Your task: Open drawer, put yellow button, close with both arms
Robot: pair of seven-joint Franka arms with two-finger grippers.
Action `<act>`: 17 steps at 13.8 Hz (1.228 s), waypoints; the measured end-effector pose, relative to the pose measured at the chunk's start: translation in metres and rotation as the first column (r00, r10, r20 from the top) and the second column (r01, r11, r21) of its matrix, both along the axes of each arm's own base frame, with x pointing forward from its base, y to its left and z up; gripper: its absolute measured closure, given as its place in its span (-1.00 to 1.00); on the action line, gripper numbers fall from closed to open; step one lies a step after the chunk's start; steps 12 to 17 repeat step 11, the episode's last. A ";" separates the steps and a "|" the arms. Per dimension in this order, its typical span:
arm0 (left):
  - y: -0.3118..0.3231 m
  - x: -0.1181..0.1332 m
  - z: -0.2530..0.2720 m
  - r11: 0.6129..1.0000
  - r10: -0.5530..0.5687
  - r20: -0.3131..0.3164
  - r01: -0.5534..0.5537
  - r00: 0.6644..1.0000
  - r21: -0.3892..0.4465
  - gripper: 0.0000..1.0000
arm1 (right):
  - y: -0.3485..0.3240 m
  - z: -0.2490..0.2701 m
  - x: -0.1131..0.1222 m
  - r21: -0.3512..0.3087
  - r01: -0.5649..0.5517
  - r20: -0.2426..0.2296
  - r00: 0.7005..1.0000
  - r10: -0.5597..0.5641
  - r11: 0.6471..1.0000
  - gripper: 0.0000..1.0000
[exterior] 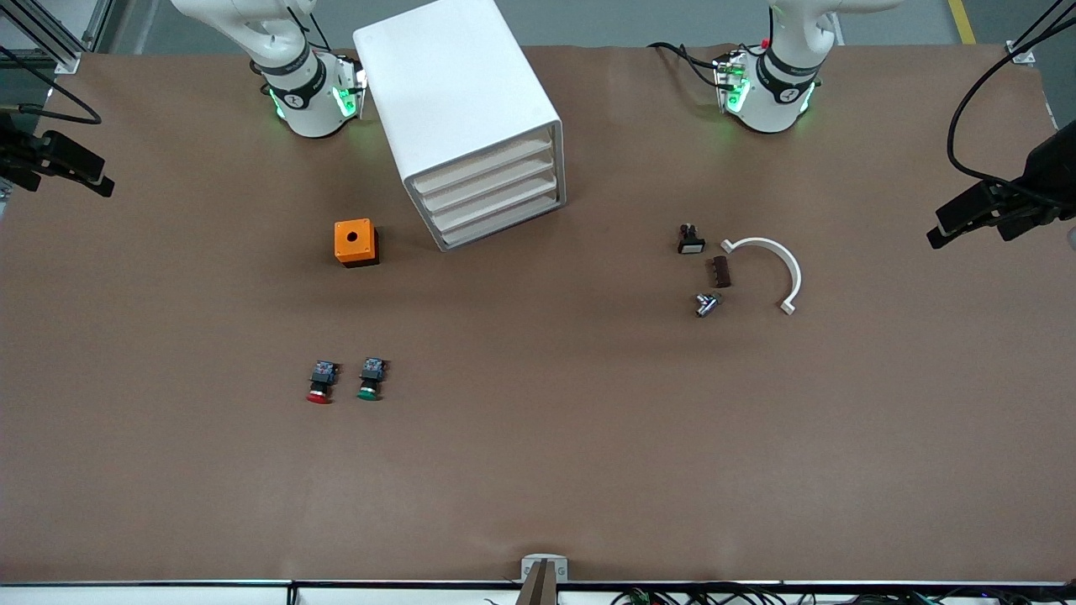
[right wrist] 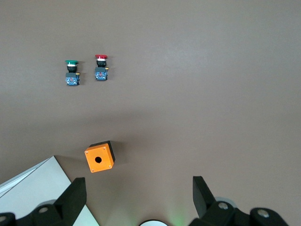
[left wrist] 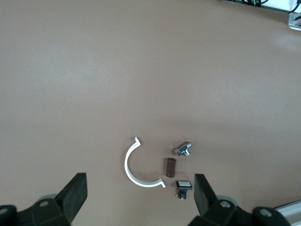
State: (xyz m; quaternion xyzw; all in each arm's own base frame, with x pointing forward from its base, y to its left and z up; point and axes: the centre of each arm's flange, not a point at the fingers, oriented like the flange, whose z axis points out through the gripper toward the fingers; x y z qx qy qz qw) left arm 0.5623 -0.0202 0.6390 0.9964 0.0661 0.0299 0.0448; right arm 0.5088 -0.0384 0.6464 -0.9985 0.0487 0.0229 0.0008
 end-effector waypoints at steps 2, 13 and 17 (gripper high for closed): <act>0.000 -0.003 0.000 1.000 -0.003 -0.025 0.003 1.000 0.001 -1.00 | -0.001 0.000 0.000 0.000 0.002 -0.001 1.000 -0.002 1.000 -1.00; -0.011 -0.009 0.009 1.000 -0.027 -0.038 0.027 0.999 0.008 -1.00 | 0.006 0.010 -0.013 0.006 -0.013 -0.012 1.000 0.013 1.000 -1.00; -0.011 -0.009 0.009 1.000 -0.027 -0.038 0.027 0.999 0.008 -1.00 | 0.006 0.010 -0.013 0.006 -0.013 -0.012 1.000 0.013 1.000 -1.00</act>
